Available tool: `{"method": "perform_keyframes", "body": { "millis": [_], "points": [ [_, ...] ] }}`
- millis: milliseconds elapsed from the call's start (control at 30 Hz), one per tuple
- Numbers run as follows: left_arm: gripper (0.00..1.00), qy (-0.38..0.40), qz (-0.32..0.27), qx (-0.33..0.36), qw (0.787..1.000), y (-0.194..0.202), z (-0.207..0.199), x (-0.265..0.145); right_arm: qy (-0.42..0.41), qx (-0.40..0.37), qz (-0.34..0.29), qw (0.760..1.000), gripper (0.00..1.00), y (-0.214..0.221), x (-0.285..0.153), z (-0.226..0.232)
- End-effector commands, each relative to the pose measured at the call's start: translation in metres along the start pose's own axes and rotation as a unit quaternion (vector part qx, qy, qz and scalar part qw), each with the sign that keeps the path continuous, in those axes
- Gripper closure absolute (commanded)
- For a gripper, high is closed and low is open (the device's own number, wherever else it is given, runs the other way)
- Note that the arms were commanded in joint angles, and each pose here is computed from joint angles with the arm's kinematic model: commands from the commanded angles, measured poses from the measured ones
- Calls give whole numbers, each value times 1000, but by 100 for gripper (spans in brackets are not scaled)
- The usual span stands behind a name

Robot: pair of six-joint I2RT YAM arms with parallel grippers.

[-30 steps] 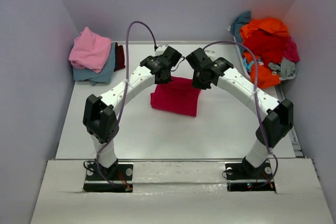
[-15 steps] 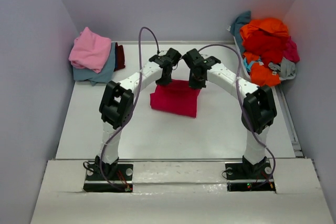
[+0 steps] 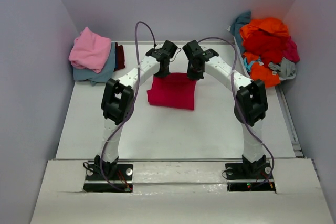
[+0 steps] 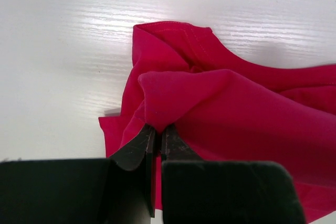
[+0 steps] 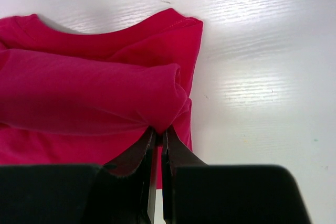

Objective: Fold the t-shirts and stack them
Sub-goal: Fold the long partially folded tshirt into a neat square

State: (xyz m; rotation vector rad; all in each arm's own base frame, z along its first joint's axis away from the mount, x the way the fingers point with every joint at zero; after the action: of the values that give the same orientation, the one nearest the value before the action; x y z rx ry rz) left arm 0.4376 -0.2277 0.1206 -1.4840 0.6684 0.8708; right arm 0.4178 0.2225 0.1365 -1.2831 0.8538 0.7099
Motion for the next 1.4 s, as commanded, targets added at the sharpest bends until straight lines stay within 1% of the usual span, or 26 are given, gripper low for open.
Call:
{"method": "perform_keyframes", "body": {
  "millis": [0, 33, 100, 133, 167, 233, 267, 300, 333, 367, 433, 633, 900, 1000, 1167, 1367],
  "points": [
    [95, -30, -20, 5, 999, -14, 13, -3, 11, -10, -7, 1000, 93, -17, 10, -8],
    [94, -30, -20, 5, 999, -14, 13, -2, 10, -12, -5, 1000, 93, -17, 14, -6],
    [93, -34, -16, 6, 999, -12, 14, 0, 4, -20, -2, 1000, 90, -18, 24, 0],
    [82, -36, -16, 3, 999, -11, 14, 1, 2, -25, 1, 1000, 87, -17, 27, 1],
    [73, -40, -14, 3, 999, -10, 15, 2, -2, -26, 3, 1000, 72, -18, 28, 4],
    [55, -49, -14, 3, 999, -8, 19, 3, -3, -27, 7, 1000, 58, -17, 32, 5],
    [39, -50, -17, 1, 999, -8, 21, 2, -6, -27, 7, 1000, 43, -16, 32, 6],
    [32, -54, -21, -1, 998, -9, 22, 2, -10, -26, 1, 1000, 37, -20, 29, 7],
    [21, -61, -28, -5, 998, -10, 25, 0, -13, -27, -4, 1000, 33, -21, 25, 7],
    [18, -61, -32, -6, 998, -11, 26, -1, -14, -26, -11, 1000, 25, -24, 22, 7],
    [17, -67, -41, -10, 997, -15, 29, -6, -17, -27, -20, 999, 23, -30, 16, 7],
    [17, -57, -55, -21, 997, -24, 31, -24, -13, -19, -33, 999, 21, -39, -10, 1],
    [17, -44, -39, -10, 998, -9, 38, -44, -34, -6, -17, 999, 22, -32, -41, -2],
    [17, -37, -32, -8, 999, -5, 41, -54, -42, -9, 13, 999, 25, -20, -41, -1],
    [17, -43, -14, -3, 999, 5, 48, -58, -39, -15, 49, 998, 28, 1, -32, -1],
    [17, -47, 16, 13, 999, 26, 51, -44, -39, -18, 68, 997, 33, 12, -16, 1]
  ]
}}
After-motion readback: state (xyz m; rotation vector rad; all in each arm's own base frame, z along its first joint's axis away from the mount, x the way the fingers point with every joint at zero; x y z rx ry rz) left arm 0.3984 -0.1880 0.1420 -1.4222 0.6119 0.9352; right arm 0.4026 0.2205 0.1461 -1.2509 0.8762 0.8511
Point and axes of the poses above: each gripper's point midway between its finger pads, its own x axis out along the fingers, its own z axis along the line the jaws close on, y = z × x, the point moved 2 cm from there along -x, back along the fingers, and after that the axes turned 1 degree about -x, right-handed, at the moved point
